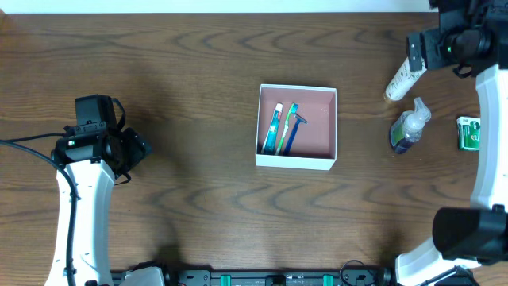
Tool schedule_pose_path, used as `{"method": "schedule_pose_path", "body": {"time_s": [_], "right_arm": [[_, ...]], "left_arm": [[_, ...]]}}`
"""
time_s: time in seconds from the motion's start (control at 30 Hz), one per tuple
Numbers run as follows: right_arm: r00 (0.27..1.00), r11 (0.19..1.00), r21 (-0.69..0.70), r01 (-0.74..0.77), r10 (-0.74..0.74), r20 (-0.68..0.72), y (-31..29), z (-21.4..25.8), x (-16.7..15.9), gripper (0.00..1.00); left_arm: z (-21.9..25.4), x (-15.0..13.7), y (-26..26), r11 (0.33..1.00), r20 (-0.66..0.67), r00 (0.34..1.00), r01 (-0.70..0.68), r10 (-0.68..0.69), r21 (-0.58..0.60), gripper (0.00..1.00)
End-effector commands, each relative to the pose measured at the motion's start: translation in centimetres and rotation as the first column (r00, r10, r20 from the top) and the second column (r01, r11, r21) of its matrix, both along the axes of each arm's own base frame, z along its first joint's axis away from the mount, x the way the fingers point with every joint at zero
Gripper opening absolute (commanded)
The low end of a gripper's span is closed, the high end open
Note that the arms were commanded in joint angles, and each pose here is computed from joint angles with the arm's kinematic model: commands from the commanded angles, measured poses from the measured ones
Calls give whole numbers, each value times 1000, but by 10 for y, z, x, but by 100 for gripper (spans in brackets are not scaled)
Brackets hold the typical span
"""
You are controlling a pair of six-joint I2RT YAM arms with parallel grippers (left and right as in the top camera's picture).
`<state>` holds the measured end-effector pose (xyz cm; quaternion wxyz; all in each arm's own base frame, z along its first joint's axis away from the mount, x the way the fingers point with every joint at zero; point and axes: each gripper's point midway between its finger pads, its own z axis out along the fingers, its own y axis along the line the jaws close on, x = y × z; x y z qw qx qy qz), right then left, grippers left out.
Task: Pack container
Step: 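Move the right gripper over the foam soap pump bottle, then lower the right gripper and grasp the soap bottle's pump head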
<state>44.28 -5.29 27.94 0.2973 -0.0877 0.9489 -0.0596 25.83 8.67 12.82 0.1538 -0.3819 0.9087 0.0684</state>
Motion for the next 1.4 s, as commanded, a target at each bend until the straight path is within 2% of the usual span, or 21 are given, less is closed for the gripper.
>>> {"method": "schedule_pose_path", "body": {"time_s": [0.0, 0.1, 0.37, 0.47, 0.67, 0.83, 1.03, 1.37], "right_arm": [[999, 1000, 2, 30, -30, -19, -8, -1, -5, 99], [997, 997, 25, 68, -66, -50, -11, -2, -16, 99], [947, 996, 51, 79, -59, -316, -2, -33, -73, 99], [928, 995, 54, 83, -57, -368, 0, -37, -86, 99], [934, 994, 53, 93, -69, -349, -6, -39, -79, 99], [898, 984, 67, 168, -124, -423, -12, -60, -86, 99], [863, 981, 69, 184, -127, -488, -11, -95, -89, 99], [886, 974, 71, 214, -163, -434, -19, -140, -68, 99]], "left_arm": [[-1, -1, 2, 1000, -4, 1000, -19, 19, 0, 98], [-1, -1, 2, 1000, -4, 1000, -19, 19, 0, 98], [-1, -1, 2, 1000, -4, 1000, -19, 19, 0, 98], [-1, -1, 2, 1000, -4, 1000, -19, 19, 0, 98], [-1, -1, 2, 1000, -4, 1000, -19, 19, 0, 98], [-1, -1, 2, 1000, -4, 1000, -19, 19, 0, 98], [-1, -1, 2, 1000, -4, 1000, -19, 19, 0, 98], [-1, -1, 2, 1000, -4, 1000, -19, 19, 0, 98]]}}
